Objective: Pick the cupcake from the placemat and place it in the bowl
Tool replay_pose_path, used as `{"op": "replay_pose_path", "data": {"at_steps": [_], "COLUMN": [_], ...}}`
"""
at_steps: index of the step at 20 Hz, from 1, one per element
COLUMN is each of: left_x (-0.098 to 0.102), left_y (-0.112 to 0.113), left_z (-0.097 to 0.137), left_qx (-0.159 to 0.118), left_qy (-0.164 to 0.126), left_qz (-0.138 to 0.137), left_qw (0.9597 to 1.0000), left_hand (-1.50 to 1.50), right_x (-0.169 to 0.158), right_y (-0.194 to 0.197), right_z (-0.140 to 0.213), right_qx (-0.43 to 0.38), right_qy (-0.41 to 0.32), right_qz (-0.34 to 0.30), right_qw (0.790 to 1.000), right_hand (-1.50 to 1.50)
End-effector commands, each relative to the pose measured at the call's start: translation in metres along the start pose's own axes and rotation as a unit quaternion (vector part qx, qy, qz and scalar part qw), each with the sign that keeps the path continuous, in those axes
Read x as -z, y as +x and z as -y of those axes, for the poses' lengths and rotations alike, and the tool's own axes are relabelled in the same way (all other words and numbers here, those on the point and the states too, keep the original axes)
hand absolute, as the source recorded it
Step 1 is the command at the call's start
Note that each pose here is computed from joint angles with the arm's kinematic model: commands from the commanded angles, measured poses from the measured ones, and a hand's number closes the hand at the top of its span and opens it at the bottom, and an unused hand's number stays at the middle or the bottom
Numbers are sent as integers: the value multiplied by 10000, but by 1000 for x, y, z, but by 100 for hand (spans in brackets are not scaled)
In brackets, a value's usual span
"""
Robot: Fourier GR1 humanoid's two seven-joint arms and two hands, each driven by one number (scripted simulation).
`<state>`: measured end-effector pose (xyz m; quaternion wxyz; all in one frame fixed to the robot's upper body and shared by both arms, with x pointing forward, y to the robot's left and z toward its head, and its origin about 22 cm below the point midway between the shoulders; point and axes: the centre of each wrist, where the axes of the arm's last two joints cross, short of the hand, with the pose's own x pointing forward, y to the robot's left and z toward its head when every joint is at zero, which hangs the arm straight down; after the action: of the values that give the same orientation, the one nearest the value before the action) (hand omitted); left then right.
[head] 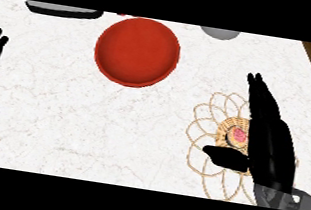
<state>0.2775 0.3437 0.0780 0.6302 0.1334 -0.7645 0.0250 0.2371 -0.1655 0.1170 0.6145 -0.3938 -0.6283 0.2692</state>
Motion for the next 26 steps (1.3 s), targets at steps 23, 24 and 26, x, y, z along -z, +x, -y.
{"op": "replay_pose_path", "data": {"at_steps": [23,24,26], "left_x": [2,13,-4], "left_y": [-2,8,5], "left_z": [32,24,24], "left_qx": [-172,-141,-125], "left_qy": [-231,-246,-241], "left_qz": [224,171,148], "left_qw": [9993,9995,9995], "left_hand": [0,0,0], "right_x": [-5,-23,-19], "right_y": [-1,-1,-13], "right_z": [51,43,48], "right_qx": [-1237,-1247,-1305], "right_qy": [2000,1960,2032], "right_qz": [-1682,-1607,-1775], "right_qw": [9573,9593,9540], "right_hand": [-150,-150,-150]}}
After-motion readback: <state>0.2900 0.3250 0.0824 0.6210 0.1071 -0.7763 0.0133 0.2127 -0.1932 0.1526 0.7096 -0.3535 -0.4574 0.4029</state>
